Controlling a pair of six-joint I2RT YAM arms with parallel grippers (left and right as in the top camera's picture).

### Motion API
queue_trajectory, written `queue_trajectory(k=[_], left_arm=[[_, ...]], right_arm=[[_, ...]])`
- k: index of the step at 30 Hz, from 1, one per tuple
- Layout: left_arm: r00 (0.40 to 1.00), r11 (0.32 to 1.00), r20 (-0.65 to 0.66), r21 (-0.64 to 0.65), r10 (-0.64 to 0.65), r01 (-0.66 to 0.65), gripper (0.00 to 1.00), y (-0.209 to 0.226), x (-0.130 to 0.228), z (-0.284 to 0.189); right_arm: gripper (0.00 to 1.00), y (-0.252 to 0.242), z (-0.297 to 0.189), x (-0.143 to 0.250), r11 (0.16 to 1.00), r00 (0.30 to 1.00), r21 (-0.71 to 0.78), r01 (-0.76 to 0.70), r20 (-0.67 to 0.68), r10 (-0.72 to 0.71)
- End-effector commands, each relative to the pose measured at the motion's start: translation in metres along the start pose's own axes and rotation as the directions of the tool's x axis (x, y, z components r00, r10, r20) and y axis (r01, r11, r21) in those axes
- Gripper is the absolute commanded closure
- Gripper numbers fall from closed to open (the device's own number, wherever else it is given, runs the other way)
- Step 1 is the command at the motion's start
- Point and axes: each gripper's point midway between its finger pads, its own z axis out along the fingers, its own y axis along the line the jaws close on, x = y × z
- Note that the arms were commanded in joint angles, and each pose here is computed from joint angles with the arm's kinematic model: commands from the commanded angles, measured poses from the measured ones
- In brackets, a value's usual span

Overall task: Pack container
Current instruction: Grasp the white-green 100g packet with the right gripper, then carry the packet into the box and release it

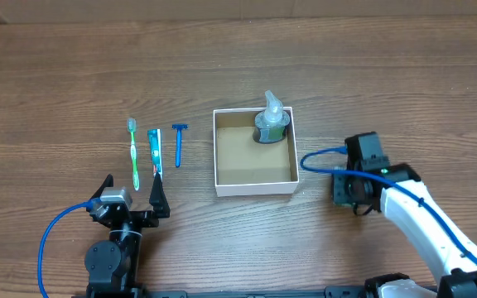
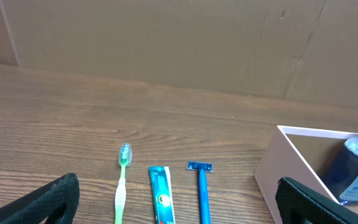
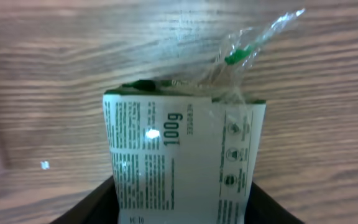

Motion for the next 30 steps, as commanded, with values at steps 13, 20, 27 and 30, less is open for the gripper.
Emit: queue_trajectory(k=[13, 20, 27, 30], left_arm=[[1.000, 1.000, 0.008, -0.005, -0.014, 0.014, 0.00, 0.001, 0.000, 0.000], [1.000, 1.000, 0.008, -0.005, -0.014, 0.014, 0.00, 0.001, 0.000, 0.000], [1.000, 1.000, 0.008, -0.005, -0.014, 0.014, 0.00, 0.001, 0.000, 0.000], [1.000, 1.000, 0.008, -0.005, -0.014, 0.014, 0.00, 0.001, 0.000, 0.000]], right_arm=[[0.68, 0.097, -0.158, -0.068, 0.927, 0.993, -0.368, 0.070, 0.110, -0.031], [0.69, 0.158, -0.163, -0.063, 0.911, 0.966, -0.357, 0.208, 0.222, -0.133], [0.64, 0.192, -0.124, -0.059, 0.919, 0.960, -0.300, 0.257, 0.184, -0.208], [0.63, 0.188, -0.099, -0.065, 0.941, 0.963, -0.228, 0.248, 0.161, -0.215]])
